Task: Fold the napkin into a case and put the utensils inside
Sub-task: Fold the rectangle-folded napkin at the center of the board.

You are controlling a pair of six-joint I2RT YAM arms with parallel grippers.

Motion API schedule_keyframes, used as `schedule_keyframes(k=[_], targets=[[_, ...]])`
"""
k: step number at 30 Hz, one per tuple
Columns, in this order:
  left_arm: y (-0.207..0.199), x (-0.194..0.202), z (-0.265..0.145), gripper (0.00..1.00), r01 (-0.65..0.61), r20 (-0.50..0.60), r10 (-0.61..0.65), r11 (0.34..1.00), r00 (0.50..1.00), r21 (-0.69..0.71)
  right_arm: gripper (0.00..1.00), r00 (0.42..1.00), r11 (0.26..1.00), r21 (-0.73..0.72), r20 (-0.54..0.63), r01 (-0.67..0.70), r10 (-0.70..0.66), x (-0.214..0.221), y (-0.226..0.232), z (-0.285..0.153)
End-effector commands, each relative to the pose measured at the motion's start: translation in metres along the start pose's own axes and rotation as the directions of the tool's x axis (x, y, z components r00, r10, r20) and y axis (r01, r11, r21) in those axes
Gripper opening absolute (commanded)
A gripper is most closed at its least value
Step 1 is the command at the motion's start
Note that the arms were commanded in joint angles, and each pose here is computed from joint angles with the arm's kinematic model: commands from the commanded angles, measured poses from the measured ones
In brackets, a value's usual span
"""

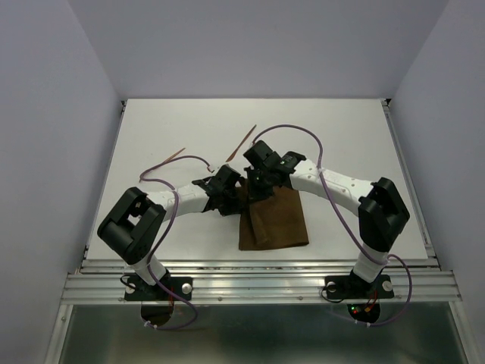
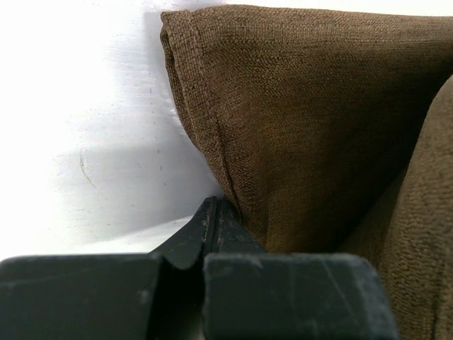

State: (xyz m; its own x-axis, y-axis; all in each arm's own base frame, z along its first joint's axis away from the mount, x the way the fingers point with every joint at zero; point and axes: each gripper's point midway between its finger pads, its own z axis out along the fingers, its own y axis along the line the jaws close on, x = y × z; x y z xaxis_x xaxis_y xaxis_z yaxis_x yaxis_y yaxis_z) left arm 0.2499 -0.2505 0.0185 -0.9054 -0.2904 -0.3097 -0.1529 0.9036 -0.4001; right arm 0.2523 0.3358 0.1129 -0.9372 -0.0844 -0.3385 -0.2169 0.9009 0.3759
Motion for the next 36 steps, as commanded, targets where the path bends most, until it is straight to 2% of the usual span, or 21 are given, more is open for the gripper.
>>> schedule_keyframes(k=[1,23,31,36], targets=[[0.014,0.007,0.003,0.0,-0.006,-0.016,0.005,0.999,1.0,-0.038,0.01,1.0,0.998,-0.059,0.026,0.008,-0.007,-0.007,0.022,-0.003],[0.02,0.008,-0.002,0.0,0.0,-0.009,0.0,0.999,1.0,-0.048,0.01,1.0,0.99,-0.142,-0.006,0.003,-0.004,-0.002,0.038,0.028],[0.037,-0.012,-0.016,0.0,0.003,0.075,0.005,0.995,0.997,-0.097,0.01,1.0,0.99,-0.142,-0.006,0.001,-0.002,-0.001,0.037,0.033],[0.047,-0.019,-0.026,0.0,0.009,0.09,0.001,0.993,0.996,-0.118,0.01,1.0,0.989,-0.145,-0.007,0.001,-0.002,0.0,0.037,0.034]])
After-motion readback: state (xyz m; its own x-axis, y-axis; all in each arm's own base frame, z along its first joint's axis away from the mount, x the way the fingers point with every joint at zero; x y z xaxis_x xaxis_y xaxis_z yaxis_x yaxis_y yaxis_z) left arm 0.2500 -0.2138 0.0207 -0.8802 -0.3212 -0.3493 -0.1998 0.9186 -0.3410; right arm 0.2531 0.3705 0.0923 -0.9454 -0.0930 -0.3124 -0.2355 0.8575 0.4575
